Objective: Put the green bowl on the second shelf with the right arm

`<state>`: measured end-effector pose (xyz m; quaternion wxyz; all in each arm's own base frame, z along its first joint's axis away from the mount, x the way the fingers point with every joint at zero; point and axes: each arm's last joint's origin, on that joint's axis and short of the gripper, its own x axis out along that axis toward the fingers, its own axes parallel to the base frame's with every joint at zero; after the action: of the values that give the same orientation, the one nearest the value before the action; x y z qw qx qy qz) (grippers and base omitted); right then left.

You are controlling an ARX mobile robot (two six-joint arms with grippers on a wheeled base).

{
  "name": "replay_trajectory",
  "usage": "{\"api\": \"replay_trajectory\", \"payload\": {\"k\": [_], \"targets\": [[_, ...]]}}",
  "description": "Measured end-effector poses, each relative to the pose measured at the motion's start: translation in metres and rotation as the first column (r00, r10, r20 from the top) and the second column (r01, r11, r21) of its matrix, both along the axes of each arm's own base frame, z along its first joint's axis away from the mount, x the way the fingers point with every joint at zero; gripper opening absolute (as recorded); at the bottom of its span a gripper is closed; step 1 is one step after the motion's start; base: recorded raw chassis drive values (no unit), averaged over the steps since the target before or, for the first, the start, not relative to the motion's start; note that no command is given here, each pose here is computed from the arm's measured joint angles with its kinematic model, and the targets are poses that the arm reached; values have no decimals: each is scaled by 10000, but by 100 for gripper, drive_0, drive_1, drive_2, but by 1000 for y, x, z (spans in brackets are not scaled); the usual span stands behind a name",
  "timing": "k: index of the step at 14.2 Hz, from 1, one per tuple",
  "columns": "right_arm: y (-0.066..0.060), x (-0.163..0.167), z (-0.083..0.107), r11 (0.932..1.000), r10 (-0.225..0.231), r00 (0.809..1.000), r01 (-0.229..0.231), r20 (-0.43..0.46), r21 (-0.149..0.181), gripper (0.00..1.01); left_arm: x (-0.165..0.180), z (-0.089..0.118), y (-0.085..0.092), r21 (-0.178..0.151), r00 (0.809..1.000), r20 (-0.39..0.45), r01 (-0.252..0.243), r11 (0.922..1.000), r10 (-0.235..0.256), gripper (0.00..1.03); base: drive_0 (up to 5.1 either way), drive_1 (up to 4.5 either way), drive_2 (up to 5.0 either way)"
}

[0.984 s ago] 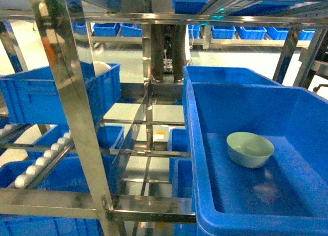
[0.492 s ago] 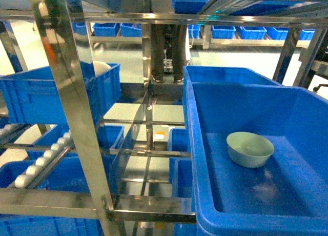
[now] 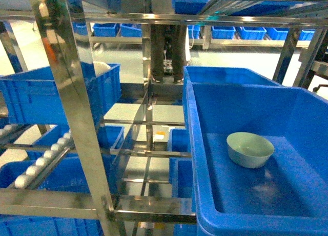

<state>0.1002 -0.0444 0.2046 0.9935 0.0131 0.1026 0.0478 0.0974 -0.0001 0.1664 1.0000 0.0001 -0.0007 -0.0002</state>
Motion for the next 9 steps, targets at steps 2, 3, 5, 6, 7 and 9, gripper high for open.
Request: {"api": "replay_trajectory", "payload": {"k": [2,3,5,6,7,9], "targets": [[6,-2,-7,9983,-358,9943,401,999,-412,82,0,0,0,0,10000,0,-11,10000,11,98,0,0,0],[10,-3,-11,9975,-362,9881,448,1492,-545,76,0,0,0,0,10000,-11,8,10000,-8,98,0,0,0],[15,-3,-12,9962,-528,9784,655,1998,-577,65,0,0,0,0,10000,0,-19,10000,19,98,0,0,0],[17,-3,-11,9954,-688,9757,813,2081,-517,58,0,0,0,0,10000,-4,0,10000,0,98,0,0,0],[22,-3,-14,9949,-826,9740,928,2109,-390,43,0,0,0,0,10000,-8,-4,10000,4,98,0,0,0],[46,-3,-28,9974,-590,9769,660,2055,-275,2,0,0,0,0,10000,-11,8,10000,-8,98,0,0,0]]}}
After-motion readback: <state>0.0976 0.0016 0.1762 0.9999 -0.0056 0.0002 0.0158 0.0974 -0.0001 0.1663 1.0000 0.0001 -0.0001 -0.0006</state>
